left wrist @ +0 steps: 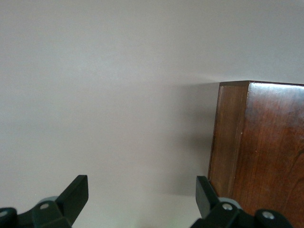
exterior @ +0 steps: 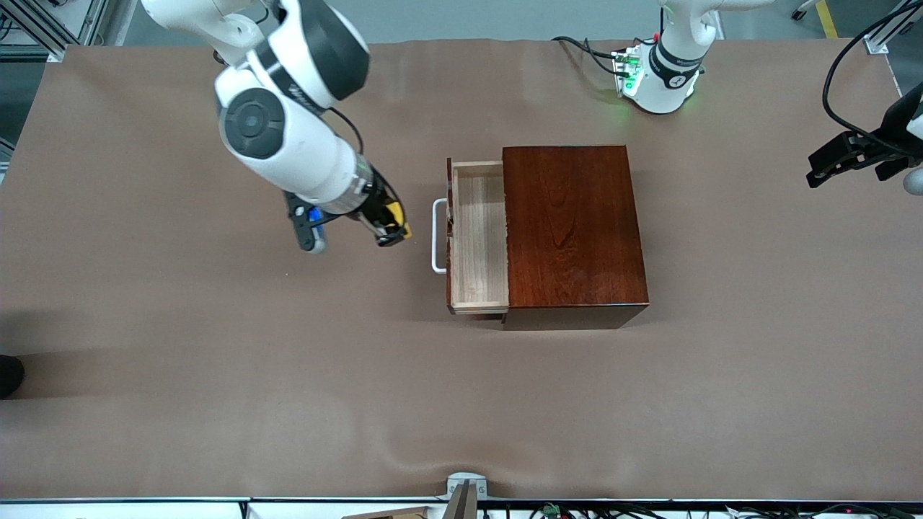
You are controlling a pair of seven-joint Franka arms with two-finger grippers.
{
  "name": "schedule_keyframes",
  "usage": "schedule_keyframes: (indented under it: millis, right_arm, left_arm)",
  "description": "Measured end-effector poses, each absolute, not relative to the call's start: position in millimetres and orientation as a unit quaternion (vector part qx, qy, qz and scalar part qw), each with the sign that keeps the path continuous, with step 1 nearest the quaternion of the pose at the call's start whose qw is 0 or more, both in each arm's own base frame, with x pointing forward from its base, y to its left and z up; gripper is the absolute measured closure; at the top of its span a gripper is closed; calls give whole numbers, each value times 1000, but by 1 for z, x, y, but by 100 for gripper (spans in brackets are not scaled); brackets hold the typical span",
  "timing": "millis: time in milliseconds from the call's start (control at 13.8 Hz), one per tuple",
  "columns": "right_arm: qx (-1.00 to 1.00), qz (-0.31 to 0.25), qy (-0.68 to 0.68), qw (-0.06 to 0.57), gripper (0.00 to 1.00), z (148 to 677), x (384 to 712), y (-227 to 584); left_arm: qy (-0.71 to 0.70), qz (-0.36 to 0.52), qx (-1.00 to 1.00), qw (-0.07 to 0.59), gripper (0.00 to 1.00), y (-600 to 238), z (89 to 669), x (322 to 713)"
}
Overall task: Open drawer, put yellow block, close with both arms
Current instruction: 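Lift the yellow cube and carry it over the open drawer, then lower the cube into the drawer and open the right gripper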
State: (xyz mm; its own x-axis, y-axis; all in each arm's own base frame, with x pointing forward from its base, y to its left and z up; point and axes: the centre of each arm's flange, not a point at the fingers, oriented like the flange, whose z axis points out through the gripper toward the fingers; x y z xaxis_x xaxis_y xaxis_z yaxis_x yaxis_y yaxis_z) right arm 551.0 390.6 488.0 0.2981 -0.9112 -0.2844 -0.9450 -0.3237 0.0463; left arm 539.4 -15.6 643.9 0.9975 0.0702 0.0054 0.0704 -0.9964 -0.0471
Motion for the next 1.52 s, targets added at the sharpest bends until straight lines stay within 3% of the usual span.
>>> schedule_keyframes:
  millis: [651, 1518]
  right_arm:
    - [-752, 135, 642, 71, 45, 442, 514, 478]
    - [-739, 133, 657, 68, 45, 368, 490, 514]
  left_arm:
    - [-36, -2, -999, 24, 0, -15, 644, 539]
    - [-34, -2, -999, 24, 0, -17, 644, 539]
